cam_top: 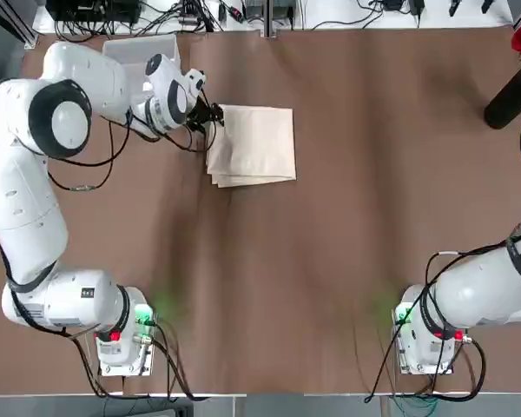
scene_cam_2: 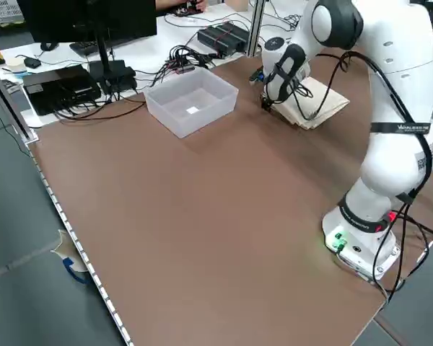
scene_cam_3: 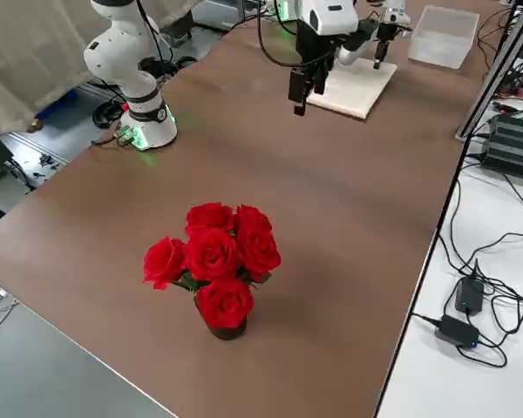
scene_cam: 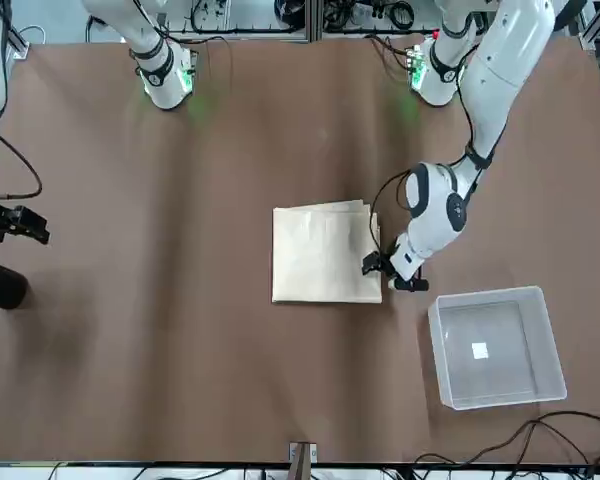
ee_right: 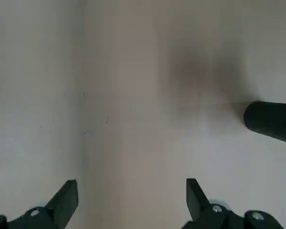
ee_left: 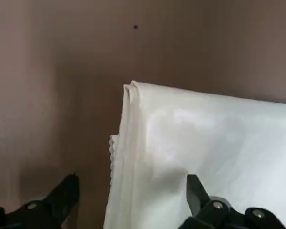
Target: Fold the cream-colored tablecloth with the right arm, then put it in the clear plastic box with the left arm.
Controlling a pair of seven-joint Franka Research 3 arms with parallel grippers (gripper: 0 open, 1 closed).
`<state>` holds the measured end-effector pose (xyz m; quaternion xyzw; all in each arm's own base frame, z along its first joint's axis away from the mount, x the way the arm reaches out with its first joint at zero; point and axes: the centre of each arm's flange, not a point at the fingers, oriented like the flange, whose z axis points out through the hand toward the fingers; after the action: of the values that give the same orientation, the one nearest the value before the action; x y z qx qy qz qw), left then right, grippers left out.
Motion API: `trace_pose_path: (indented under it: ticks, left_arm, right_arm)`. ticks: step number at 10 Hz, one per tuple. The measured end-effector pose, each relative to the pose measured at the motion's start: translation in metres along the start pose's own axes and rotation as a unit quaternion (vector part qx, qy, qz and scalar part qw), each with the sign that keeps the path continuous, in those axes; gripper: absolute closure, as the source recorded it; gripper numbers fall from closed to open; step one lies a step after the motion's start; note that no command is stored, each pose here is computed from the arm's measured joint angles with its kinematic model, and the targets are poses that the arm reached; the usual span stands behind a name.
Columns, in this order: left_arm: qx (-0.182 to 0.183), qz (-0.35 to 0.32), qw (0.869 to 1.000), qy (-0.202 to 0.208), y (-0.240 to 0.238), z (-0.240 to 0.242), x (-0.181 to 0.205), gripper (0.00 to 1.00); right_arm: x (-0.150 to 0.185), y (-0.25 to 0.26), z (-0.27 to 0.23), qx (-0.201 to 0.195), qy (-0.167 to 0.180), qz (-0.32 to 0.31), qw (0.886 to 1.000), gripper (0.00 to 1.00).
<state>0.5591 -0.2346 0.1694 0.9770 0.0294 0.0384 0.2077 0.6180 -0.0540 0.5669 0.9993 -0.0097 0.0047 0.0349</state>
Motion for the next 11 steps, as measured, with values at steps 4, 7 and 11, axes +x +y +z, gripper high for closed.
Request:
trace_pose_path:
  ticks: [4,7,11]
  left_arm:
    - [-0.006,-0.01,1.0,0.011,0.015,0.007,0.0,0.0]
    - [-0.008,-0.012,1.0,0.011,0.017,0.012,0.002,0.13]
    - [-0.009,-0.024,1.0,0.015,0.017,0.008,0.005,0.75]
  right_arm:
    - [-0.001,0.008,-0.001,-0.003,0.002,0.006,1.0,0.0]
    - [-0.001,0.005,-0.002,-0.003,0.003,0.003,1.0,0.04]
    - [-0.001,0.006,-0.002,-0.004,0.003,0.003,1.0,0.04]
